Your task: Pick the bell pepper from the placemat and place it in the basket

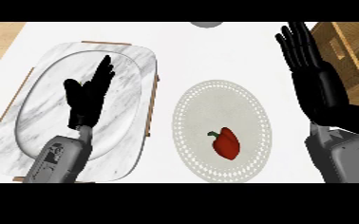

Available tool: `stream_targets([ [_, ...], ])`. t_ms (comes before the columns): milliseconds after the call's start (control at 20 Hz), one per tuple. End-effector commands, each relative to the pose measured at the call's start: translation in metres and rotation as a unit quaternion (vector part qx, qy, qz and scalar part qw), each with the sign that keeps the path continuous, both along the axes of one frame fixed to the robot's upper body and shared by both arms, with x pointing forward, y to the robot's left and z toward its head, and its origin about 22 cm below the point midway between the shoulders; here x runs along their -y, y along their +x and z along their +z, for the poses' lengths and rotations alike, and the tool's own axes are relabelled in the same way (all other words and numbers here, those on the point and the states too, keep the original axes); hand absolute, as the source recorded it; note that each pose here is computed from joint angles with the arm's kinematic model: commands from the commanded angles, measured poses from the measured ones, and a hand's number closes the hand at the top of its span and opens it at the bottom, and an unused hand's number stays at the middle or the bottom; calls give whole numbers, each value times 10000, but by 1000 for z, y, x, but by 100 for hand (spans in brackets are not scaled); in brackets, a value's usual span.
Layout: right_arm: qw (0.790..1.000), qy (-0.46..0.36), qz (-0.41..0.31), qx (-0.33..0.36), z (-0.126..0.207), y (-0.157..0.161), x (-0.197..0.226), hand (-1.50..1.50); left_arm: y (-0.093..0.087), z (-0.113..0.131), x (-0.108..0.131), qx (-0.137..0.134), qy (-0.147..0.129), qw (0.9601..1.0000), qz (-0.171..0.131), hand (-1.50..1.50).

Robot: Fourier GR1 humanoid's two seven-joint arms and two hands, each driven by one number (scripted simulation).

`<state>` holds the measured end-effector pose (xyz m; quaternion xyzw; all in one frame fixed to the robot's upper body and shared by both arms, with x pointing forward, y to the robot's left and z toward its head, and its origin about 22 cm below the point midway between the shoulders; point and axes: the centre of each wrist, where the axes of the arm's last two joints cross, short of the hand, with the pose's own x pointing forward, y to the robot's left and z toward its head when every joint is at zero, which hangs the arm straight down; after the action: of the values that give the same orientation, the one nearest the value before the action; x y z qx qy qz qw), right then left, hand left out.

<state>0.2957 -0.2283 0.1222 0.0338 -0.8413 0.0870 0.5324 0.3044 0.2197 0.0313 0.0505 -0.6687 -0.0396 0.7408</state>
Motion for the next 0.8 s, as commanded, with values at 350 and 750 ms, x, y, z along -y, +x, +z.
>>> stream_targets([
  [350,8588,-1211,4860,1078,44,-1,-98,150,8,11,-27,-116,304,9992,-242,0],
  [750,8050,-1383,5401,2028,-10,-69,-120,-150,-9,13,-80,-367,270,9986,283,0],
])
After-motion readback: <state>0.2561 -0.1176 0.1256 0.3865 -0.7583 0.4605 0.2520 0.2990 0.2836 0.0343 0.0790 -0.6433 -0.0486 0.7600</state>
